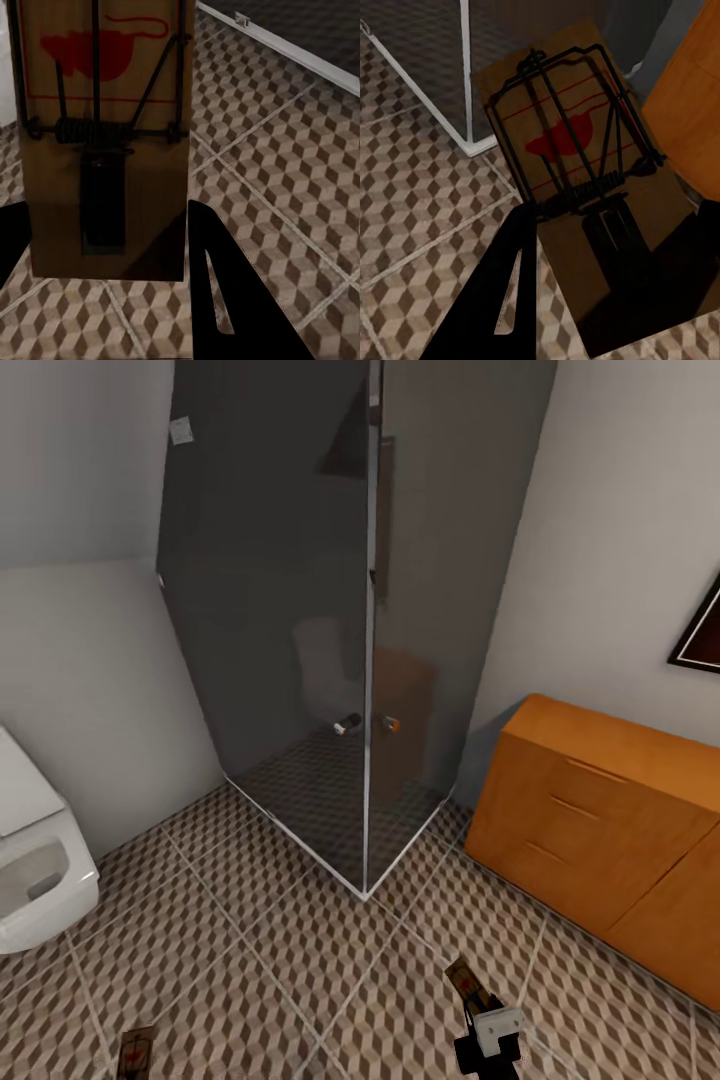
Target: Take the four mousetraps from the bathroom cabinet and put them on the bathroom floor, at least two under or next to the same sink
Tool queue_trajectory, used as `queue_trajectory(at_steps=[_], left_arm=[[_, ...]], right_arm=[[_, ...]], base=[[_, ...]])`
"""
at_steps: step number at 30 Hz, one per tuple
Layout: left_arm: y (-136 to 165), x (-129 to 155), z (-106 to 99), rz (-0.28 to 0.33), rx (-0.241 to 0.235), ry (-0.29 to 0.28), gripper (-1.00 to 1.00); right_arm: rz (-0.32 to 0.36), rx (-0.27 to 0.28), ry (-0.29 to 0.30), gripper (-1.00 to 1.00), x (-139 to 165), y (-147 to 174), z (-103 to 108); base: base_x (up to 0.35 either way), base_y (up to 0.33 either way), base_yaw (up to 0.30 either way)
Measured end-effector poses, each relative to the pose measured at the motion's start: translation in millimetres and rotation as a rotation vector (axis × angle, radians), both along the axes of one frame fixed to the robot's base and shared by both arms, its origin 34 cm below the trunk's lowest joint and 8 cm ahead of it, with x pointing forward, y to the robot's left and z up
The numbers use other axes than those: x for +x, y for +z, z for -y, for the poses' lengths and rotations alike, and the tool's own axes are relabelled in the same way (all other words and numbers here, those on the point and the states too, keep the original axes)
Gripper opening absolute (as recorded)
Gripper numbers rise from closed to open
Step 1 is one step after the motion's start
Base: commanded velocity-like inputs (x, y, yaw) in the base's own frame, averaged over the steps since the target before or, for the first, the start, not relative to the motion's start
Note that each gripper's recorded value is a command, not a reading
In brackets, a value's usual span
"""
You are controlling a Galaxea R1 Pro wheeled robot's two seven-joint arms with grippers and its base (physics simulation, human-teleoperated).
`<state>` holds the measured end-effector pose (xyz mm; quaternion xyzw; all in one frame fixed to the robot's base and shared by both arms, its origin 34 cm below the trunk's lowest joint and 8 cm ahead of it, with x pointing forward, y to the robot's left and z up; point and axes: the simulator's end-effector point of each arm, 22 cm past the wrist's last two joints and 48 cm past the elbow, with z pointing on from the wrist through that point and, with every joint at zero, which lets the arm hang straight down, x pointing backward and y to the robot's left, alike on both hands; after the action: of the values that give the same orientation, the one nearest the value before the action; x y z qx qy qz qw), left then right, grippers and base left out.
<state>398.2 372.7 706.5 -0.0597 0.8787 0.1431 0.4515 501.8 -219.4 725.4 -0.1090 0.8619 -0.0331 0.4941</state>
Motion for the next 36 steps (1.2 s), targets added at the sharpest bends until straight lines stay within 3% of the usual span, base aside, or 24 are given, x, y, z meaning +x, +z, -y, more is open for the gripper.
queue_trajectory(at_steps=[36], left_arm=[[-0.1, -0.1, 0.0, -0.001, 0.0, 0.0, -1.0]], right_arm=[[-0.001, 0.0, 0.002, -1.0, -0.8, -0.4, -0.7]], base=[[0.0, 0.0, 0.25]])
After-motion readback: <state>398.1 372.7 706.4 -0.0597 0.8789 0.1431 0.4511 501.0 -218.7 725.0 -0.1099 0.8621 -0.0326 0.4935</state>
